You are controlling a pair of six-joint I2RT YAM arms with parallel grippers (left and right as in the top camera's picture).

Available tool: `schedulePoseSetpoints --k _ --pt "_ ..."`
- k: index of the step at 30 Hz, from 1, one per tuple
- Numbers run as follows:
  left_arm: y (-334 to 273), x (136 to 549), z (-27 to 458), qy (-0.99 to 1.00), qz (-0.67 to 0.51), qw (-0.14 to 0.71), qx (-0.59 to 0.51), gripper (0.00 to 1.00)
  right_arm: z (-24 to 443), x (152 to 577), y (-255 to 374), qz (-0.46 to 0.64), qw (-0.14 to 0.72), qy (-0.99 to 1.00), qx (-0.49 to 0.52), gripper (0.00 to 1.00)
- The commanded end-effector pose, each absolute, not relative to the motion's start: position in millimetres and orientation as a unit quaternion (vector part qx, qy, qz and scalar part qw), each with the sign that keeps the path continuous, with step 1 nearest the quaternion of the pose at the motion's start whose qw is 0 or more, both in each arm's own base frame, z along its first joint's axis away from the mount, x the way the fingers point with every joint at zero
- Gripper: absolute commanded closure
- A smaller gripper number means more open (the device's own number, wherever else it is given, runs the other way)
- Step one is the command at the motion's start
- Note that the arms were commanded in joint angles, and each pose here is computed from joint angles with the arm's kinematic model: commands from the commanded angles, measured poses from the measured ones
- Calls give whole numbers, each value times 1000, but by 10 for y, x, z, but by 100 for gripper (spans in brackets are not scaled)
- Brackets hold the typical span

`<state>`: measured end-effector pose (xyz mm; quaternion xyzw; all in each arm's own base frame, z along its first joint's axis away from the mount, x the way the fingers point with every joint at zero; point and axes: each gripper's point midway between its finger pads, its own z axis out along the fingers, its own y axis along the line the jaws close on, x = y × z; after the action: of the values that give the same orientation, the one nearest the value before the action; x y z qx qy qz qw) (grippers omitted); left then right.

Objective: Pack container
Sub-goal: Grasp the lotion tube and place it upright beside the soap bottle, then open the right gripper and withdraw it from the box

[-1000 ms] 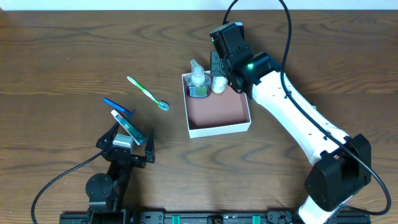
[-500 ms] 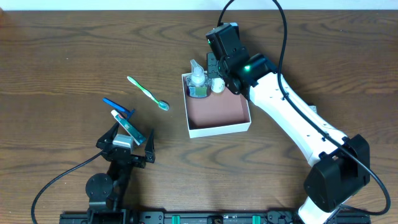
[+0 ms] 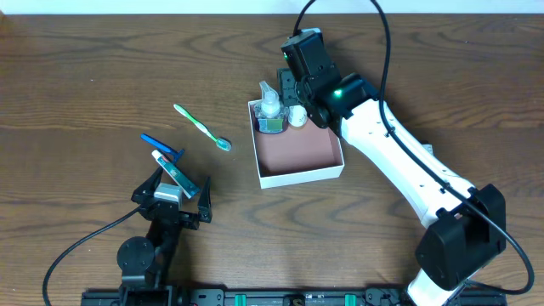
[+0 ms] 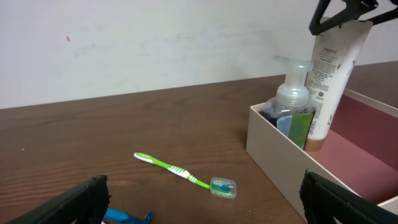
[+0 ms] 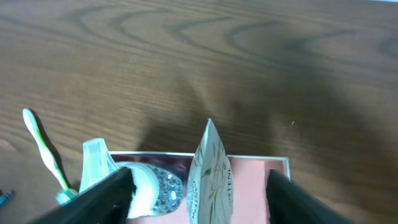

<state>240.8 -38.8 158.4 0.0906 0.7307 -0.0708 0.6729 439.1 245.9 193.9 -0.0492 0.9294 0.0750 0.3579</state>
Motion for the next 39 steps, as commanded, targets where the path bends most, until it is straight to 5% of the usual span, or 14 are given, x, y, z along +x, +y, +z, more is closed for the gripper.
schedulePoseSetpoints --k 1,16,24,39 --pt "-384 2404 1424 746 -73 656 88 2 2042 4382 2529 80 367 925 -63 20" --pt "-384 2404 1424 746 -73 656 88 2 2834 3707 1696 43 358 932 -24 19" --pt "-384 2404 1424 746 -73 656 88 2 2297 3347 1091 -19 239 969 56 21" --pt "-384 2404 1424 746 -73 656 88 2 1236 3061 1186 -4 153 988 36 21"
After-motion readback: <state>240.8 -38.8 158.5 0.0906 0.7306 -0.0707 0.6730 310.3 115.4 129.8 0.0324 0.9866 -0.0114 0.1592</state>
